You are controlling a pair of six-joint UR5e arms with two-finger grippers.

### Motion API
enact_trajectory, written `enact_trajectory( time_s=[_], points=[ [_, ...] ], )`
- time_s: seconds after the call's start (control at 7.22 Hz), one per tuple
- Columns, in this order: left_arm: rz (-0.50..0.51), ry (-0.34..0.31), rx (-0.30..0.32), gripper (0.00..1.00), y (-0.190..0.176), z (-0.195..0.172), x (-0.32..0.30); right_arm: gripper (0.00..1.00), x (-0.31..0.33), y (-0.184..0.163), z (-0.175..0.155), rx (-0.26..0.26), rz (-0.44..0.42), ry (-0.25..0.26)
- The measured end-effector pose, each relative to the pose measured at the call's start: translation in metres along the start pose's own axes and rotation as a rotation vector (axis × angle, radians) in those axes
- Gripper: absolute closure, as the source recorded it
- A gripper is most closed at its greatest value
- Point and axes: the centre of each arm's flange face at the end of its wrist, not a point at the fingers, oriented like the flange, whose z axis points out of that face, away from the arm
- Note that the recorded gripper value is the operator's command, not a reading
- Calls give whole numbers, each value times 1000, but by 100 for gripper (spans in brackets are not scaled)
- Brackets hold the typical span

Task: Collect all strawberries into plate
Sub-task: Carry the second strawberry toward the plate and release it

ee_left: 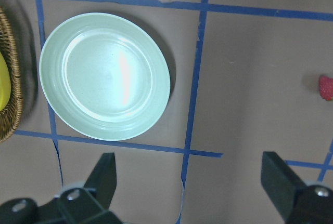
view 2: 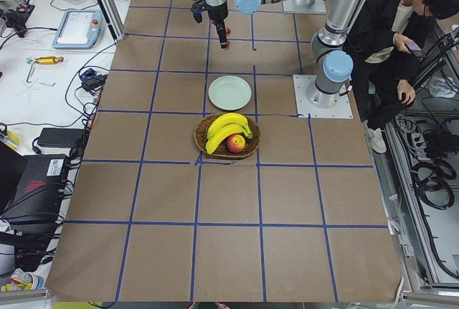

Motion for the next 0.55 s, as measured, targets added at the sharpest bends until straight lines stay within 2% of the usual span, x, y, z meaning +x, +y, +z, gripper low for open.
enact_trajectory(
  time_s=[0.28,0.55],
  points=[
    [-14,2,0,0,-2,0,-7,100,-30,6,36,-24,-17,-17],
    [-15,1,-2,0,-2,0,-7,91,-39,2,63,-49,-22,-51]
  ],
)
